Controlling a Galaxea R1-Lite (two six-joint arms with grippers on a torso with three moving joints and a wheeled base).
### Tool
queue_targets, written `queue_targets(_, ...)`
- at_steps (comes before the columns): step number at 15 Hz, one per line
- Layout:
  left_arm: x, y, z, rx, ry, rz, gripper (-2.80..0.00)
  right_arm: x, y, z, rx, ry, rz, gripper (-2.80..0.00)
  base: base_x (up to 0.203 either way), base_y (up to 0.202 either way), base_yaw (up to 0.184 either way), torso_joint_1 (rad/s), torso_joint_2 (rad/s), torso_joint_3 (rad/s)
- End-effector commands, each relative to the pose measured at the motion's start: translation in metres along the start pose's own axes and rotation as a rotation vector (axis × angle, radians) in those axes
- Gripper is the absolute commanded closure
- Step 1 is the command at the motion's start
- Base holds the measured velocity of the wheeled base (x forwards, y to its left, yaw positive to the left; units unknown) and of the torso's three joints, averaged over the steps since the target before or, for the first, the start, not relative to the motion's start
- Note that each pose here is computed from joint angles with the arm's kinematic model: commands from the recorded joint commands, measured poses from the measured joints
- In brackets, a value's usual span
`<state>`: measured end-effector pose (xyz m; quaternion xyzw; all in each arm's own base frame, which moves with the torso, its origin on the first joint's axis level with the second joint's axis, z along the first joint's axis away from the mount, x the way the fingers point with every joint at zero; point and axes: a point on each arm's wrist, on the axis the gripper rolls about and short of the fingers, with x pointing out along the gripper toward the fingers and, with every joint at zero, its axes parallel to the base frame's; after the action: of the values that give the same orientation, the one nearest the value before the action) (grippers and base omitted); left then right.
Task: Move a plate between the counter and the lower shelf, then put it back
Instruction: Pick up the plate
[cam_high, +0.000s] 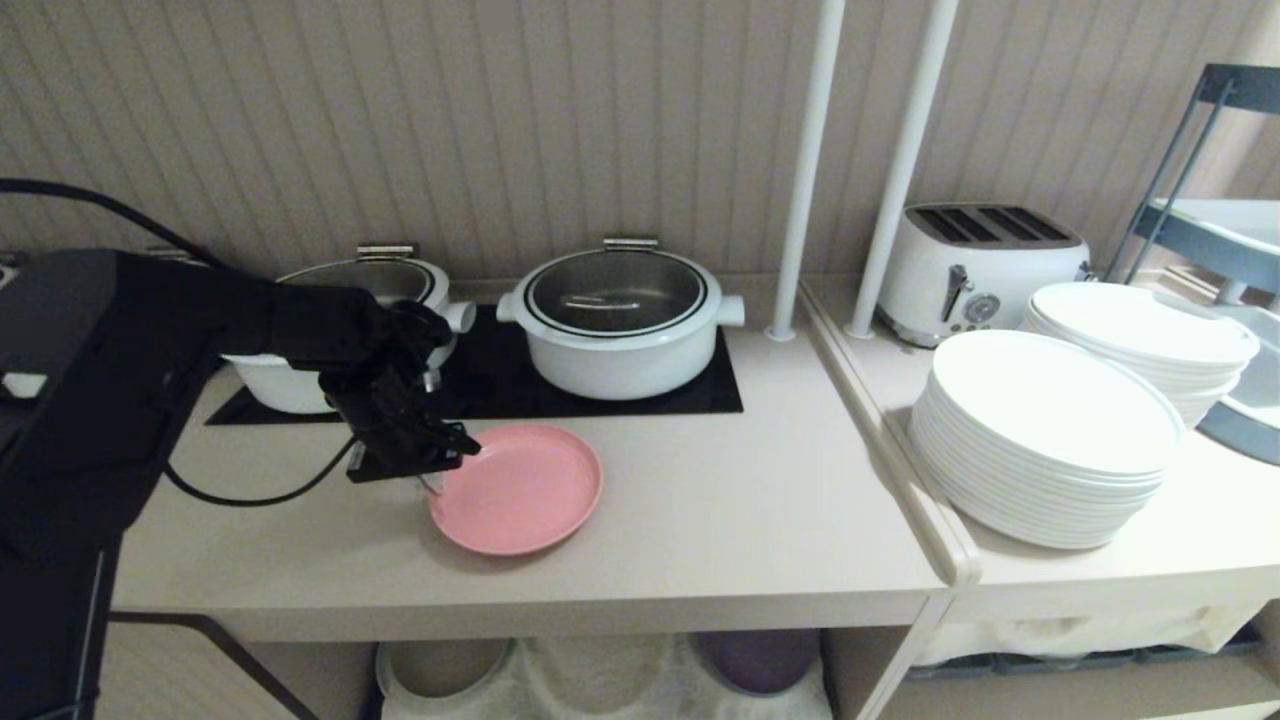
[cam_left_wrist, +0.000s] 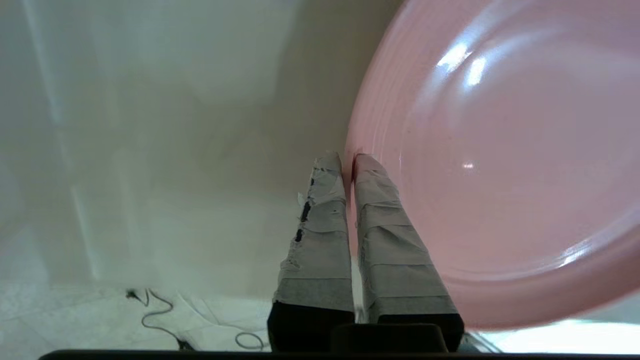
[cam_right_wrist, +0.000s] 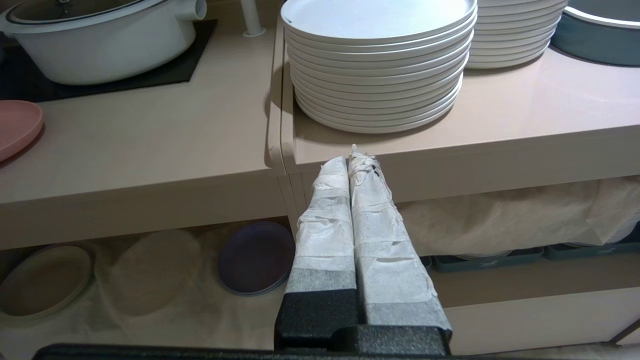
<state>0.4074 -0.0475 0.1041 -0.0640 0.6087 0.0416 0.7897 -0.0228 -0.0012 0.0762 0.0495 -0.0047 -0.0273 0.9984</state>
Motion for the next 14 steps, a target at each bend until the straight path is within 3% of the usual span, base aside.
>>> queue_targets(1, -0.012, 0.001, -0.004, -0.004, -0.001, -0.009, 0.0, 0.0, 0.0, 0.0, -0.001, 0.0, 0.0, 0.0, 0.0, 0.0, 0.0, 0.0, 0.0, 0.0)
queue_targets(7, -0.028, 0.002, -0.024, -0.089, 0.038, -0.049, 0.0, 0.0, 0.0, 0.0, 0.0, 0.0, 0.0, 0.0, 0.0, 0.0, 0.0, 0.0, 0.0, 0.0)
queue_targets(14, -0.039, -0.002, -0.03, -0.256, 0.056, -0.124, 0.0, 0.0, 0.0, 0.0, 0.001, -0.001, 0.0, 0.0, 0.0, 0.0, 0.0, 0.0, 0.0, 0.0)
